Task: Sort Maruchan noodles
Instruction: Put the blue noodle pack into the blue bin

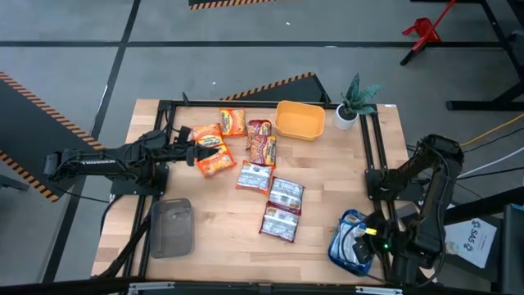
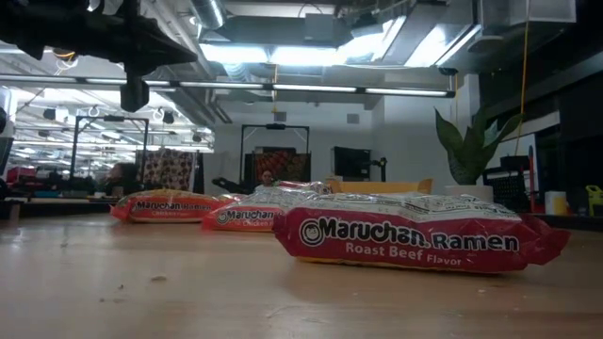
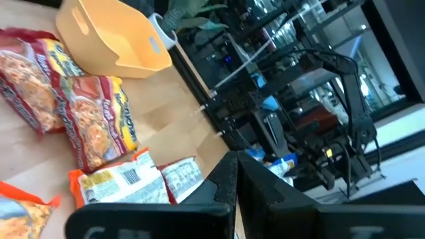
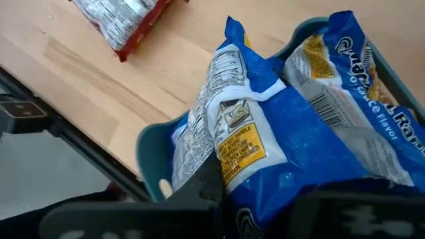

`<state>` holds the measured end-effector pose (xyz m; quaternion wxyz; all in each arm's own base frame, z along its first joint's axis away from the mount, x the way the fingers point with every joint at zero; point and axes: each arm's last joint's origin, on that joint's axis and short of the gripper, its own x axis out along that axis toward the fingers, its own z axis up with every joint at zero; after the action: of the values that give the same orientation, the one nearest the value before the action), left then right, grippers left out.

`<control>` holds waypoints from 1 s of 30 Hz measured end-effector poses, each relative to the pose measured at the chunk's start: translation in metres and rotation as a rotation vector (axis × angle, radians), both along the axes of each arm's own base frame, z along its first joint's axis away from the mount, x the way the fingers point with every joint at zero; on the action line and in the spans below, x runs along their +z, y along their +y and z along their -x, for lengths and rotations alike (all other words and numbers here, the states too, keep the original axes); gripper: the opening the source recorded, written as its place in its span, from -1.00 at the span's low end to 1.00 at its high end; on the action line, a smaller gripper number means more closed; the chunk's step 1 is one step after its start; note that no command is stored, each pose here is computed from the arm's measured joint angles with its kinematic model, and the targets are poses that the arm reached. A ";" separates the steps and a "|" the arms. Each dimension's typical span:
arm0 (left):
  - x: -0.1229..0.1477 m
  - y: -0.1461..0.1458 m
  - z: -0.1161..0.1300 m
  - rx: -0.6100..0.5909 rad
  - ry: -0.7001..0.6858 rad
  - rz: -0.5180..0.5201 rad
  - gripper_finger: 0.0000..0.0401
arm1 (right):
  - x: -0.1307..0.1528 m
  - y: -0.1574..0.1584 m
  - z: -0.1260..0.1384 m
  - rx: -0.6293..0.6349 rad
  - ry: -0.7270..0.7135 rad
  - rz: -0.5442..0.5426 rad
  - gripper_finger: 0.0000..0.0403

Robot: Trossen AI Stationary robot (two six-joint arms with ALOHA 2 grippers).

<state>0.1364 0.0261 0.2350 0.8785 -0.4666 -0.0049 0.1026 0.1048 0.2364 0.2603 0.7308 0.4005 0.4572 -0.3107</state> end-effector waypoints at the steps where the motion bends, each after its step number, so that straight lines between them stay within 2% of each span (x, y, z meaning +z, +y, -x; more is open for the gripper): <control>1: 0.000 0.000 0.000 0.010 0.000 0.000 -1.00 | 0.000 0.000 0.000 0.014 0.007 0.004 -0.87; 6: 0.000 0.002 0.000 0.064 -0.004 0.014 -1.00 | 0.000 0.001 0.001 0.032 0.030 -0.002 -0.75; 13: 0.000 0.003 0.001 0.093 -0.004 0.012 -1.00 | -0.001 0.002 0.002 0.050 0.102 -0.037 -0.23; 17: 0.000 0.003 0.001 0.093 -0.004 0.011 -1.00 | -0.001 0.003 0.004 0.056 0.176 -0.068 -0.03; 26: 0.000 0.003 0.001 0.093 -0.003 0.009 -1.00 | 0.018 0.001 0.006 0.048 0.226 -0.058 0.06; 30: 0.000 0.003 0.001 0.093 -0.003 0.009 -1.00 | 0.027 0.003 0.007 0.033 0.263 -0.100 0.06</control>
<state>0.1358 0.0287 0.2351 0.8708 -0.4698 -0.0275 0.1424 0.0975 0.2391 0.2877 0.6485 0.3847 0.5705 -0.3255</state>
